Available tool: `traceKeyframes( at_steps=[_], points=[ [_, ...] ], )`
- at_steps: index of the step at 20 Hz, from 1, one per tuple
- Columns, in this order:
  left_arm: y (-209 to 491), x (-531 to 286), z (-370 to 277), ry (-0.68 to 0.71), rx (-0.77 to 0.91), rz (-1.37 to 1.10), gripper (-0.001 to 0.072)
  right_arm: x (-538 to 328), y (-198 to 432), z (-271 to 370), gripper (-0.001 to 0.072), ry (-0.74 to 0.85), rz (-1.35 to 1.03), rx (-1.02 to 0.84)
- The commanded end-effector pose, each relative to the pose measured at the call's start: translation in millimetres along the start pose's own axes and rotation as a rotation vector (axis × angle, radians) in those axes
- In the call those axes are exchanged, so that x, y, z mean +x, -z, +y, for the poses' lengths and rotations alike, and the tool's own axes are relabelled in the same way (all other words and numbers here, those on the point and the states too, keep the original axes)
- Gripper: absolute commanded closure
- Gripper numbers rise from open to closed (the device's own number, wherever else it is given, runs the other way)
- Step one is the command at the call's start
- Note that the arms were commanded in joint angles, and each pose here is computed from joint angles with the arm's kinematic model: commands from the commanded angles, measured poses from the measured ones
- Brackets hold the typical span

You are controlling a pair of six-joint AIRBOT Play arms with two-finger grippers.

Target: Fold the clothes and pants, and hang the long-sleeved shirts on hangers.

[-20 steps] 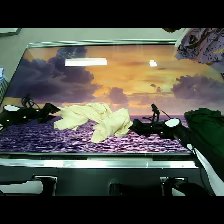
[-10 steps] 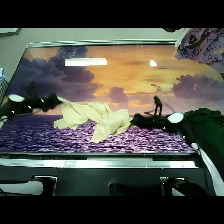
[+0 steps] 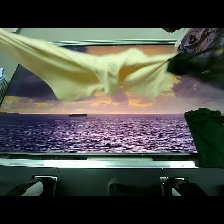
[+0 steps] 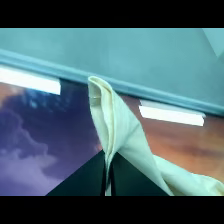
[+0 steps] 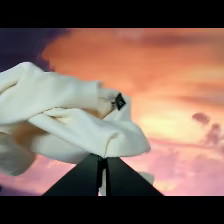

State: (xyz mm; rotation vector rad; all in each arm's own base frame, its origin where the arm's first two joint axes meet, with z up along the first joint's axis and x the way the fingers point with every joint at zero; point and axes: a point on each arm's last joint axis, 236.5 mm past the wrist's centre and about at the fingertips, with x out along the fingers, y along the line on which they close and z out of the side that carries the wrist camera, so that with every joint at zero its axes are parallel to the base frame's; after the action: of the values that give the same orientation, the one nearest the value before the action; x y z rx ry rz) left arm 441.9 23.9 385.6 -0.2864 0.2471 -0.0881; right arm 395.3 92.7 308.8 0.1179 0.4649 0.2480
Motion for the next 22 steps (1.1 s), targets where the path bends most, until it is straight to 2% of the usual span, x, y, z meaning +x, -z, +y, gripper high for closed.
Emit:
traceKeyframes(
  at_steps=[1,4,7,11,14,18,22],
  points=[
    [-70,-118,-26,-0.093,0.083,-0.232,0.0698,-111,-75,-19,0.0687,0.154,-0.253,-0.094],
    [-65,-175,-46,-0.094,0.119,-0.250,0.0698,-166,-79,-12,0.0687,0.148,-0.331,-0.091],
    [-52,-196,-50,-0.105,0.099,-0.220,0.0698,-172,-57,-14,0.0686,0.150,-0.257,-0.043],
    [-13,-138,-15,-0.158,-0.006,-0.035,0.0698,-112,-28,-22,0.0686,0.156,-0.068,0.063],
    [71,-47,34,-0.211,-0.086,0.286,0.0698,-20,30,-23,0.0686,0.140,0.235,0.153],
    [218,70,89,-0.255,-0.171,0.670,0.0697,105,135,-24,0.0686,0.105,0.633,0.237],
    [353,131,103,-0.308,-0.309,0.956,0.0695,201,226,-35,0.0686,0.108,0.813,0.310]
  ],
)
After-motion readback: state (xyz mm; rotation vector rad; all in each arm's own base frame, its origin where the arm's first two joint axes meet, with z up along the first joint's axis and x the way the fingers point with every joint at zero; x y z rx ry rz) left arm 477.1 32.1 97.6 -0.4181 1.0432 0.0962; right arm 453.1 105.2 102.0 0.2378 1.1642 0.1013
